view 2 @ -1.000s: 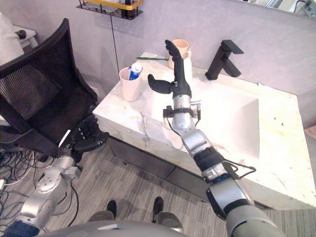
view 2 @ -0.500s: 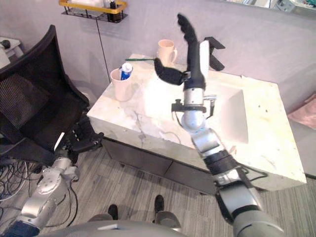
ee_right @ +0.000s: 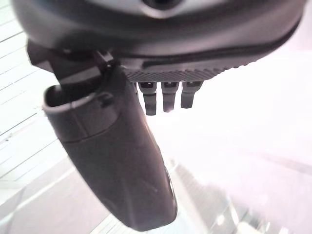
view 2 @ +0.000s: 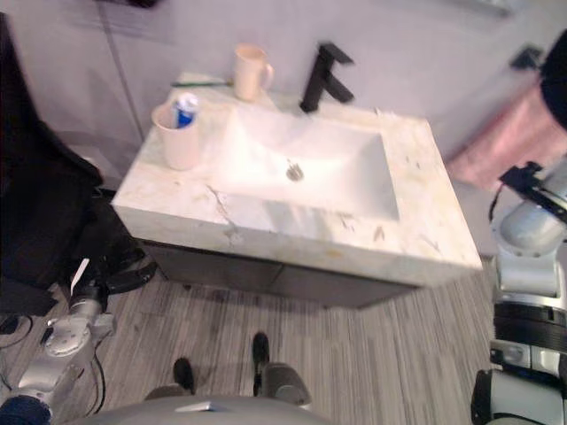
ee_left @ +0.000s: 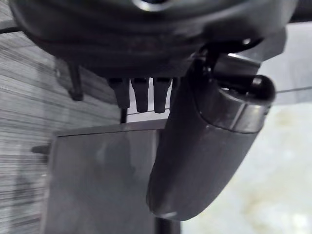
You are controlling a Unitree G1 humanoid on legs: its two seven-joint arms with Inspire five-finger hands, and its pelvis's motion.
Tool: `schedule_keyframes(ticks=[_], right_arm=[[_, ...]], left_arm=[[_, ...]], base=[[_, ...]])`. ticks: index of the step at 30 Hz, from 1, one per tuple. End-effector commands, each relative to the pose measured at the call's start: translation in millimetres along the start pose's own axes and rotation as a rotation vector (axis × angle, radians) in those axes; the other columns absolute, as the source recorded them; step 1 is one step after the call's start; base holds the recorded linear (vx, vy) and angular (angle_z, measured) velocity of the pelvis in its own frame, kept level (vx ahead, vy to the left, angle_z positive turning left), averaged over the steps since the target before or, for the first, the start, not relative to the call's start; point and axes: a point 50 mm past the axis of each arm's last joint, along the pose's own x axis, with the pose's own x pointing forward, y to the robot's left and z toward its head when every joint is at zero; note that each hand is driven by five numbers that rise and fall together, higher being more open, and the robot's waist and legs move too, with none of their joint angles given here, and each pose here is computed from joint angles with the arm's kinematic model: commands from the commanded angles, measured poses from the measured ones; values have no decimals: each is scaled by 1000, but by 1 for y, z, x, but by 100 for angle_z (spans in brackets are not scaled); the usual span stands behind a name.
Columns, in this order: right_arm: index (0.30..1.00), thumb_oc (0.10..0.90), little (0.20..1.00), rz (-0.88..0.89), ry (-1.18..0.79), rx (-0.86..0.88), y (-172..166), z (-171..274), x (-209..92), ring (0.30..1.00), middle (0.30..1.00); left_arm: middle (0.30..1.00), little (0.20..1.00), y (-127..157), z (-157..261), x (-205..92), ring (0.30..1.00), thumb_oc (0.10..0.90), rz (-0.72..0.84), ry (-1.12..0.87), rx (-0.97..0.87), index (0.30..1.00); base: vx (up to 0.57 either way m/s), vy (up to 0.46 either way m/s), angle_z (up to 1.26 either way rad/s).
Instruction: Organize the bathroom.
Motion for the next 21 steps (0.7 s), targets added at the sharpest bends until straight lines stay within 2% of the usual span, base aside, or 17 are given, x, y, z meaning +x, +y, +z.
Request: schedule_keyframes(ticks=[1, 2, 7, 8, 10, 13, 14, 16, 17, 18, 19, 20, 21], right_arm=[[900, 800, 900, -278, -170, 98, -34, 30, 37, 900, 900], [900, 800, 900, -340, -125, 75, -45, 22, 33, 900, 900], [900, 800, 900, -415, 12, -15, -63, -1, 18, 900, 900], [900, 800, 900, -415, 117, -27, -70, -16, 6, 900, 900], [900, 800, 900, -404, 195, -24, -77, -26, 0, 900, 900], [900, 800, 900, -306, 430, -55, -73, -59, -33, 900, 900], [900, 800, 900, -296, 446, -54, -72, -62, -36, 900, 900], [900, 800, 900, -171, 655, -96, -67, -91, -85, 900, 900], [900, 800, 900, -147, 707, -94, -66, -96, -93, 900, 900], [900, 800, 900, -27, 865, -126, -65, -109, -138, 900, 900], [900, 800, 900, 59, 938, -166, -68, -113, -168, 900, 900], [900, 800, 900, 222, 1083, -231, -73, -116, -213, 900, 900], [900, 800, 900, 288, 1123, -255, -74, -113, -230, 900, 900]], left_arm=[[900, 900, 2, 47, 15, 900, 800, 38, -245, 9, 900], [900, 900, 5, 42, 17, 900, 800, 69, -226, 6, 900], [900, 900, 14, 26, 18, 900, 800, 152, -166, 16, 900], [900, 900, 21, 12, 15, 900, 800, 204, -114, -1, 900], [900, 900, 25, 1, 13, 900, 800, 238, -81, -1, 900], [900, 900, 21, -24, 5, 900, 800, 297, 6, -52, 900], [900, 900, 21, -26, 4, 900, 800, 298, 10, -57, 900], [900, 900, 12, -44, -3, 900, 800, 307, 72, -101, 900], [900, 900, 11, -46, -4, 900, 800, 309, 82, -106, 900], [900, 900, 4, -57, -9, 900, 800, 302, 123, -127, 900], [900, 900, 0, -63, -12, 900, 800, 286, 139, -131, 900], [900, 900, -7, -71, -15, 900, 800, 220, 173, -108, 900], [900, 900, -9, -72, -15, 900, 800, 197, 180, -96, 900]], base=[[-392, -216, -41], [-293, -168, -41], [-261, -233, -63], [-190, -303, -45], [-188, -336, -41], [-328, -424, -40], [-310, -317, -40], [-280, -241, -35], [-307, -247, -26], [-291, -227, -28], [-400, -309, -8], [-315, -236, -10], [-402, -260, -3]])
